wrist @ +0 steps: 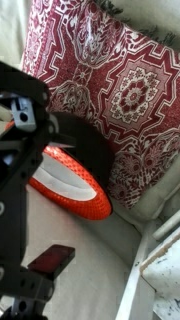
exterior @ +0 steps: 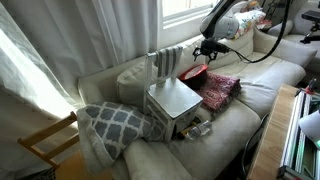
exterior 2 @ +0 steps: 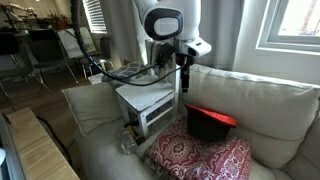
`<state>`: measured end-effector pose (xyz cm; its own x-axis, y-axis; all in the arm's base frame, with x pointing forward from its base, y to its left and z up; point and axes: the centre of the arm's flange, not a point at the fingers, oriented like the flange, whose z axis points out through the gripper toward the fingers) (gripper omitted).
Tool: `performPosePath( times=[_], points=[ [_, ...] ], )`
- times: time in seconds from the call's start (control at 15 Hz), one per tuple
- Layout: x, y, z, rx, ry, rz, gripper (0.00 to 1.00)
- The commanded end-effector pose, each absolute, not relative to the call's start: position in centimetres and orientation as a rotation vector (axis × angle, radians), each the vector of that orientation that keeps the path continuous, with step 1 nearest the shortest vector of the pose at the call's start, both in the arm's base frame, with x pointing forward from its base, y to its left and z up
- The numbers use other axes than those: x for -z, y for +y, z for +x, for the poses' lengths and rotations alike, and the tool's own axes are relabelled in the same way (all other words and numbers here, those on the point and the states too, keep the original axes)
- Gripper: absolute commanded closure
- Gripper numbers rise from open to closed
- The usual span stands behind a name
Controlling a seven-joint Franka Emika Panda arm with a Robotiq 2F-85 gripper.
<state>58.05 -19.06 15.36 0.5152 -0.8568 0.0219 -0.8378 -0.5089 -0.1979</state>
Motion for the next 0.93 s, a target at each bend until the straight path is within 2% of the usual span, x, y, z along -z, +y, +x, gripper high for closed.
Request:
performPosePath(
  times=[0.0, 0.6, 0.87],
  points=[
    [-12.0, -20.5, 59.1, 0.262, 1.602, -2.528, 0.0],
    [-4.0, -22.7, 60.1, 0.259, 1.729, -2.531, 0.01],
    [-1.4, -23.1, 60.5, 0.255, 1.775, -2.492, 0.37]
  ],
)
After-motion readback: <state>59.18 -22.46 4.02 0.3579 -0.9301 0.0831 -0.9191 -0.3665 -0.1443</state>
